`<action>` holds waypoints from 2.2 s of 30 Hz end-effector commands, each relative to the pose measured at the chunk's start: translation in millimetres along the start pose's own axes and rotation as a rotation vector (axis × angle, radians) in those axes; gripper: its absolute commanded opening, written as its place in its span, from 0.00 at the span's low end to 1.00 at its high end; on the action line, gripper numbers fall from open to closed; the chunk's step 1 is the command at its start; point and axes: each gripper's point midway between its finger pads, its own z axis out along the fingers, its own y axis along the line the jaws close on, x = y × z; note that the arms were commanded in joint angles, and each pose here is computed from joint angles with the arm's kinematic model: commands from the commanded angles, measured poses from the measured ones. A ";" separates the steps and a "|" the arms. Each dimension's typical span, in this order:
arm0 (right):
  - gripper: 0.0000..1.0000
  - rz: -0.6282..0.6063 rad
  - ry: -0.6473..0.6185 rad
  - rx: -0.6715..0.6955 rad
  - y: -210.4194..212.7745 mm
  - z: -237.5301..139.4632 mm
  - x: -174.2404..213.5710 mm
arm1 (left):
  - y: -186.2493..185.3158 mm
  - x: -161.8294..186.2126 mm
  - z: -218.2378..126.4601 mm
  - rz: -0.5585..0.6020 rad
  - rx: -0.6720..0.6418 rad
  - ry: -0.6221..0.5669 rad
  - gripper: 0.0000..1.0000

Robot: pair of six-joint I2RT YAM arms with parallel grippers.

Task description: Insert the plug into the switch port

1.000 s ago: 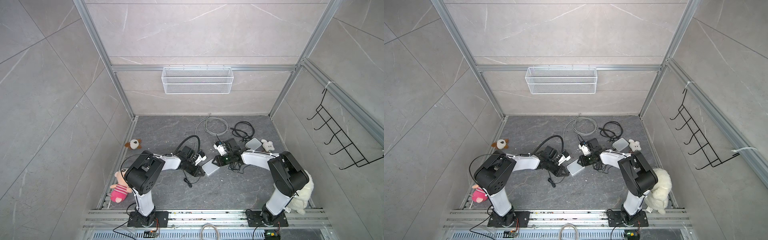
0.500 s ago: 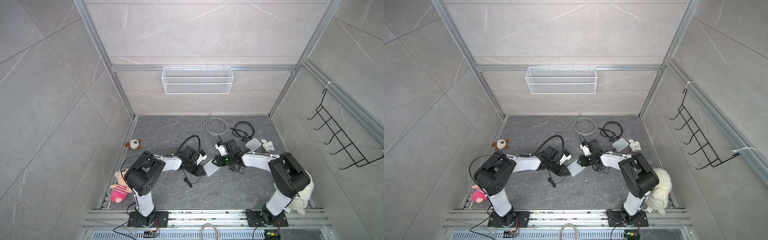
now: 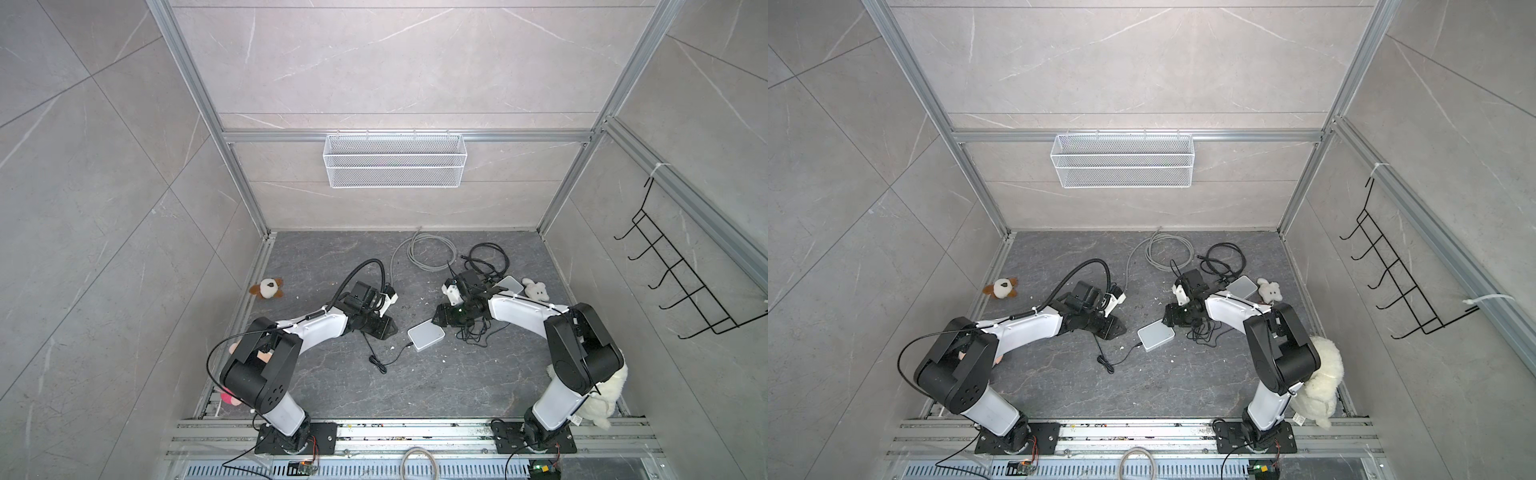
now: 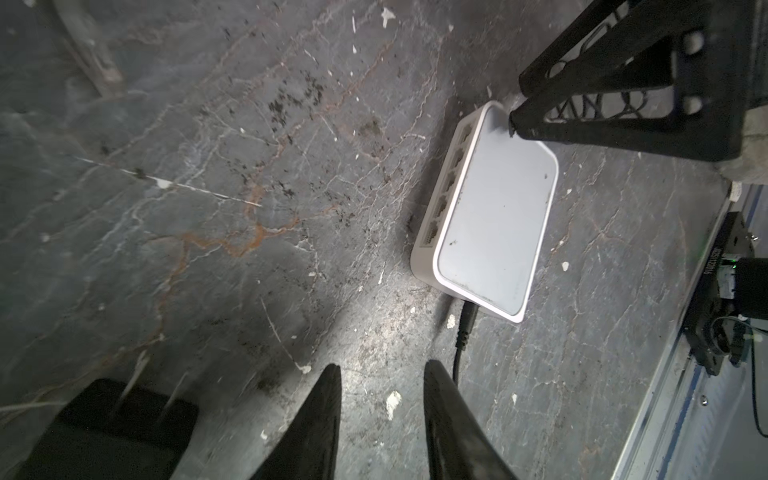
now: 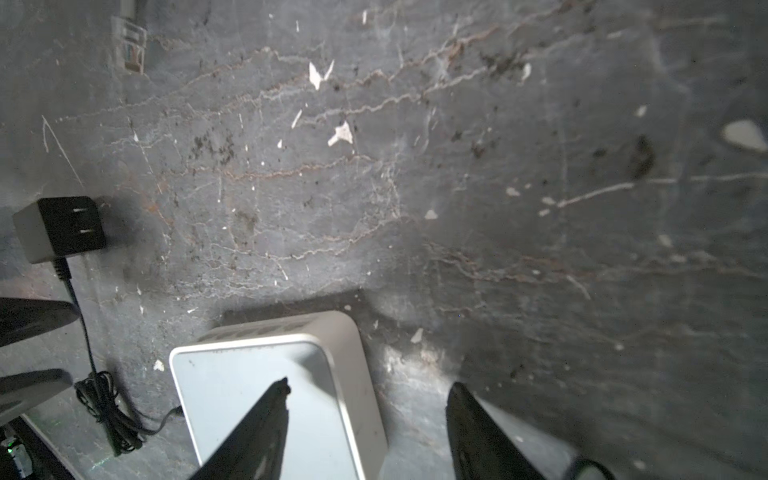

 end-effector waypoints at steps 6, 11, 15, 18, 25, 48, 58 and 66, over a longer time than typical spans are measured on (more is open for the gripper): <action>0.63 0.004 0.047 -0.006 4.5 -8.3 0.0 | -67.4 -10.1 -1.1 -0.011 0.081 -0.051 0.28; 0.64 0.122 0.124 0.058 -4.6 -22.2 25.5 | -35.4 -12.0 7.1 -0.139 -0.110 -0.145 0.30; 0.71 0.259 0.163 0.032 -0.9 -32.9 52.5 | -16.1 -33.5 14.1 -0.124 -0.193 -0.180 0.36; 0.72 0.344 0.175 -0.031 7.9 -27.0 62.2 | -16.1 -50.6 25.8 -0.106 -0.178 -0.179 0.36; 0.67 0.441 0.194 -0.144 28.4 -6.2 61.6 | -20.9 -61.2 58.8 -0.106 -0.093 -0.125 0.36; 0.60 0.443 0.054 -0.279 45.5 14.9 -47.8 | -52.0 -88.3 50.3 -0.219 0.206 -0.107 0.28; 0.61 0.294 0.019 -0.177 23.8 -12.0 -60.4 | 60.2 -140.4 5.2 -0.231 -0.219 -0.175 0.32; 0.61 0.243 0.014 -0.144 21.0 -16.5 -60.9 | 104.8 -122.3 18.1 -0.200 -0.389 -0.034 0.34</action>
